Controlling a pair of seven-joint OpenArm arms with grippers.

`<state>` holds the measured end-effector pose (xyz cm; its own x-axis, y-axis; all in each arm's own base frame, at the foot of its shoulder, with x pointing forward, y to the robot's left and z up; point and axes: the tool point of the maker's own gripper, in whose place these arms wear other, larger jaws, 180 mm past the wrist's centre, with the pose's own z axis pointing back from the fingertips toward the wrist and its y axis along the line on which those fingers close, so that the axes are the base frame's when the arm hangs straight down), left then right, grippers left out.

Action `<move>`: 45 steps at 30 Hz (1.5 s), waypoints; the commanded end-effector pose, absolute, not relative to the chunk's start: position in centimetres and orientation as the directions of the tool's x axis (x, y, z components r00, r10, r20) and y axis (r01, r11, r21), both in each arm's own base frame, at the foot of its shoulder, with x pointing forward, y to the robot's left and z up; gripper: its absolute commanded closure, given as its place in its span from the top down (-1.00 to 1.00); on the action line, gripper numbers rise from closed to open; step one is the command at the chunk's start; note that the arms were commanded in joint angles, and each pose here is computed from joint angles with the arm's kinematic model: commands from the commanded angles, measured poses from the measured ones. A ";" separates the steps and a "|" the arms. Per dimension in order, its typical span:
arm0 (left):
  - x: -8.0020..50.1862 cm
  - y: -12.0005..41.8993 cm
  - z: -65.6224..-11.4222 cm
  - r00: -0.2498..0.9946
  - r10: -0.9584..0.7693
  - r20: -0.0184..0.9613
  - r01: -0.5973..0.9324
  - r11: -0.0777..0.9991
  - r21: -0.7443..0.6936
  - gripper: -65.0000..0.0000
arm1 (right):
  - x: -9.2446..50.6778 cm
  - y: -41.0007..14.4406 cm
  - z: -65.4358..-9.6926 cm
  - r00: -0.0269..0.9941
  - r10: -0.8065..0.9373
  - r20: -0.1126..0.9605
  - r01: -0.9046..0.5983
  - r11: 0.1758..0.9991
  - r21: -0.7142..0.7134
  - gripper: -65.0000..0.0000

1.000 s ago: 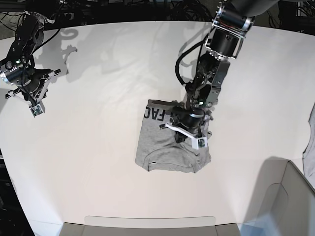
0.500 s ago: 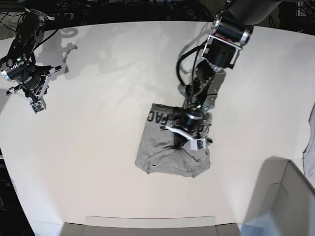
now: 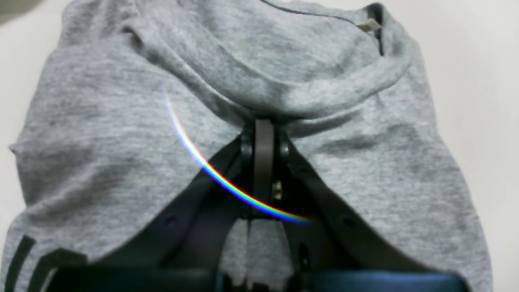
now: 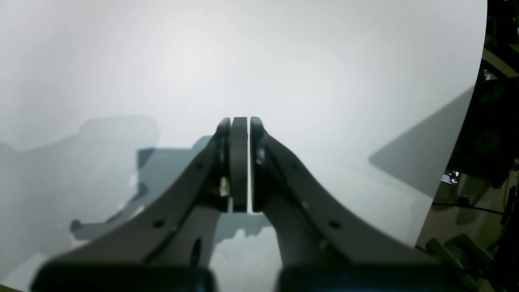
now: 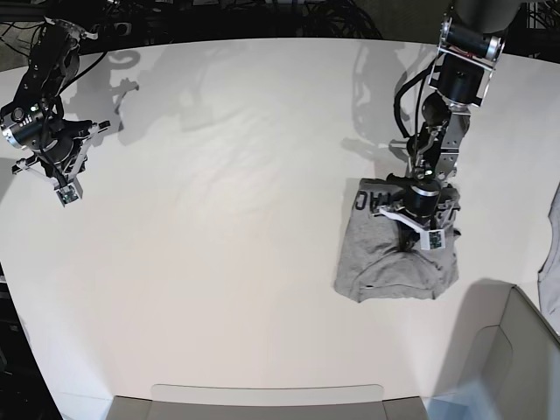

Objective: Fold the T-shirt properly

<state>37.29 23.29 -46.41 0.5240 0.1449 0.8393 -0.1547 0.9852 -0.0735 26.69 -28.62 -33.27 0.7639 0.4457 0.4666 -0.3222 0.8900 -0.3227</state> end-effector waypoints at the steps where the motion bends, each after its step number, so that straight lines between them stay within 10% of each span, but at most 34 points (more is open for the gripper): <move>1: 33.8 25.4 -49.7 0.668 0.156 0.728 -0.221 0.975 -0.006 -1.00 | 27.3 -28.7 -32.3 0.741 0.457 0.493 -0.319 0.885 -0.340 -0.96; 20: 32.4 28.0 -28.5 0.101 0.287 0.953 -0.293 0.924 -0.247 -1.00 | 28.3 -22.1 -28.0 0.494 0.450 0.744 -0.323 0.889 -0.324 -0.96; 45: 5.3 30.7 -35.3 0.556 0.161 0.815 -0.378 0.923 0.076 -1.00 | 10.6 -16.6 -36.2 0.706 0.127 0.696 -0.228 0.972 0.054 -0.96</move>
